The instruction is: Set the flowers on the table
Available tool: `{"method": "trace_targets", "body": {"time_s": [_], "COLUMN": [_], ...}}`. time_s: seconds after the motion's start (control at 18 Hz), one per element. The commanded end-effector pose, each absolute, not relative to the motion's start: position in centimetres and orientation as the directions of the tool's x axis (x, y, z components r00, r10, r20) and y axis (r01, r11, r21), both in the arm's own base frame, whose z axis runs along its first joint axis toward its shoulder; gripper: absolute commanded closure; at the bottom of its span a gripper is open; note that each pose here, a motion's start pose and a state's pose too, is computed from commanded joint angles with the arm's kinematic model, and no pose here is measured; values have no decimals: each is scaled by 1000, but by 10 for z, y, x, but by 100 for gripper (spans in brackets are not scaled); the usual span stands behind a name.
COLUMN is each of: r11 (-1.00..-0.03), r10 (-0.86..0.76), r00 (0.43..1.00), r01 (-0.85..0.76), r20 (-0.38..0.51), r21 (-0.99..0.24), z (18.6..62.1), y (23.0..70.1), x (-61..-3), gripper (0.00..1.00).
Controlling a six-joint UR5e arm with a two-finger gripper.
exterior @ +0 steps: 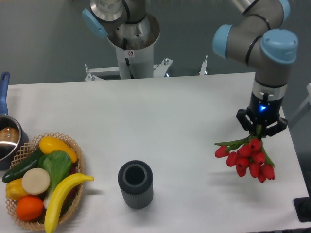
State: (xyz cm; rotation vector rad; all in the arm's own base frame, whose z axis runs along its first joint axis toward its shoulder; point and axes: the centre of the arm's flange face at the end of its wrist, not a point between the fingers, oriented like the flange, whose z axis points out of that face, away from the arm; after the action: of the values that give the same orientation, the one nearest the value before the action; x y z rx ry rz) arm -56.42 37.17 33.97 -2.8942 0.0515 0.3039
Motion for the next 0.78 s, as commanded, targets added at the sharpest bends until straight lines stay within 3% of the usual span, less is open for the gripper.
{"method": "trace_targets", "body": {"time_s": [0.39, 0.56, 0.67, 0.78], "r11": [-973, -975, -975, -974], "r10": [-27, -41, -50, -52], "r00": [981, 986, 988, 989], "r01": [-71, -75, -80, -82], "r20": [-195, -164, -148, -140], "r21": [-222, -208, -207, -212], "z": [336, 315, 308, 303], "y": [384, 391, 392, 392], "x": [-554, -540, -532, -530], "gripper": [100, 100, 90, 86]}}
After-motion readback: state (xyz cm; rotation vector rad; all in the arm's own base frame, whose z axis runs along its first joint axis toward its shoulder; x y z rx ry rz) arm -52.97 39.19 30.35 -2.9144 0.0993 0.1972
